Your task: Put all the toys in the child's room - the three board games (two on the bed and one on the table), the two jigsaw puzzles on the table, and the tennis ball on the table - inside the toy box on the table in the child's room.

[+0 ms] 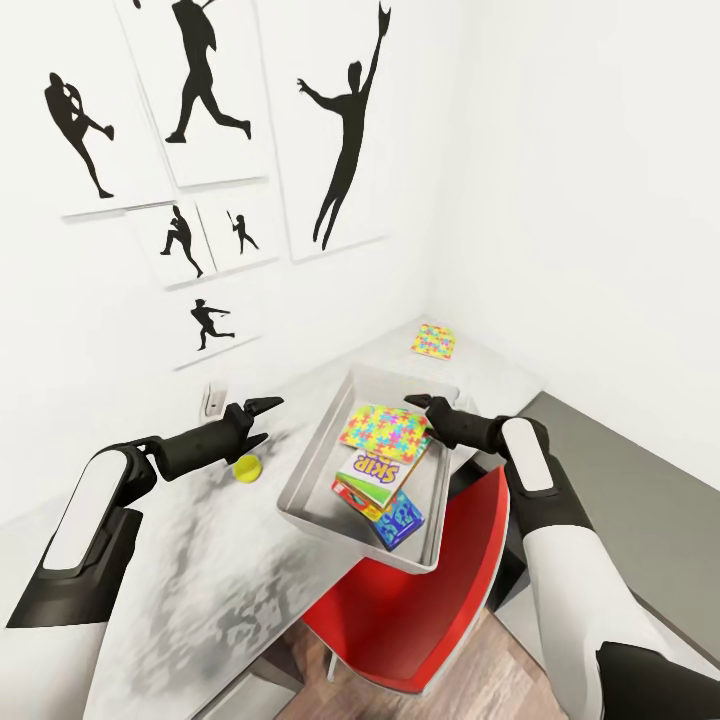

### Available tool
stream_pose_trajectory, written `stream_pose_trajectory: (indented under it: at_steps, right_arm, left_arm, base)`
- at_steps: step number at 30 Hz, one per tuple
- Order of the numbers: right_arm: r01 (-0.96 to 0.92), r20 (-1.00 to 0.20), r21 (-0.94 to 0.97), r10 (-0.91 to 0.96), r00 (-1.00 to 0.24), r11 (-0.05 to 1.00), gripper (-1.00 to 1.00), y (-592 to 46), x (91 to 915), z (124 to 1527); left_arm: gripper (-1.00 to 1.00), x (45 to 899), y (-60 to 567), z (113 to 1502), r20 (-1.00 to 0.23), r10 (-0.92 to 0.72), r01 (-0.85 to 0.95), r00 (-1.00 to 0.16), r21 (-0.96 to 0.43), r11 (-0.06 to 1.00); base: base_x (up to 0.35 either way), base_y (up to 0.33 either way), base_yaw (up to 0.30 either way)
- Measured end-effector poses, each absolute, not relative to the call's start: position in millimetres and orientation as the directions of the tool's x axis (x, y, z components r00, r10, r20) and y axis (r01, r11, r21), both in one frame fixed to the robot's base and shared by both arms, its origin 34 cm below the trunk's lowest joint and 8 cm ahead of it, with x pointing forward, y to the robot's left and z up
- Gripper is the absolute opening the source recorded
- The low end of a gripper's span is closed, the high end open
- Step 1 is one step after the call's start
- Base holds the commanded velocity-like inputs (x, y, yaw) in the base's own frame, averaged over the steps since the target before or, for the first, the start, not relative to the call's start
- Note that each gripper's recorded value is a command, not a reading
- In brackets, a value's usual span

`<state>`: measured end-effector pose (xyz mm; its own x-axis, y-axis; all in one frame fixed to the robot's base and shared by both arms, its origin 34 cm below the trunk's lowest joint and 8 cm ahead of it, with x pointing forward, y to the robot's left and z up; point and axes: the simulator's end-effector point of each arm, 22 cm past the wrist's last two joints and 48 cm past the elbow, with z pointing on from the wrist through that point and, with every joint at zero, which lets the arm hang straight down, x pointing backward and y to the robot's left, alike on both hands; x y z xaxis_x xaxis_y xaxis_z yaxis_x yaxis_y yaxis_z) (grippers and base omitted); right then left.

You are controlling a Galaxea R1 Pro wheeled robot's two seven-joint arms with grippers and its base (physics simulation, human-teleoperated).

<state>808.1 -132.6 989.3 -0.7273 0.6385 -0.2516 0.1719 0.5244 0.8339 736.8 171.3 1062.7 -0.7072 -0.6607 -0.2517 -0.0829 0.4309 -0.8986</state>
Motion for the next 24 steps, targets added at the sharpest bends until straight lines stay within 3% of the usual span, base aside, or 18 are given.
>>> stream_pose_trajectory:
  at_steps: [24]
  right_arm:
    - [0.12, -0.312, 0.833, 0.637, -0.705, 0.54, 1.0, -136.7, 815.3, 1017.2]
  left_arm:
    - [1.0, 737.0, 171.9, 1062.6, -0.252, -0.662, -0.084, -0.706, -0.898, 0.432]
  base:
    - [0.0, 0.0, 0.0]
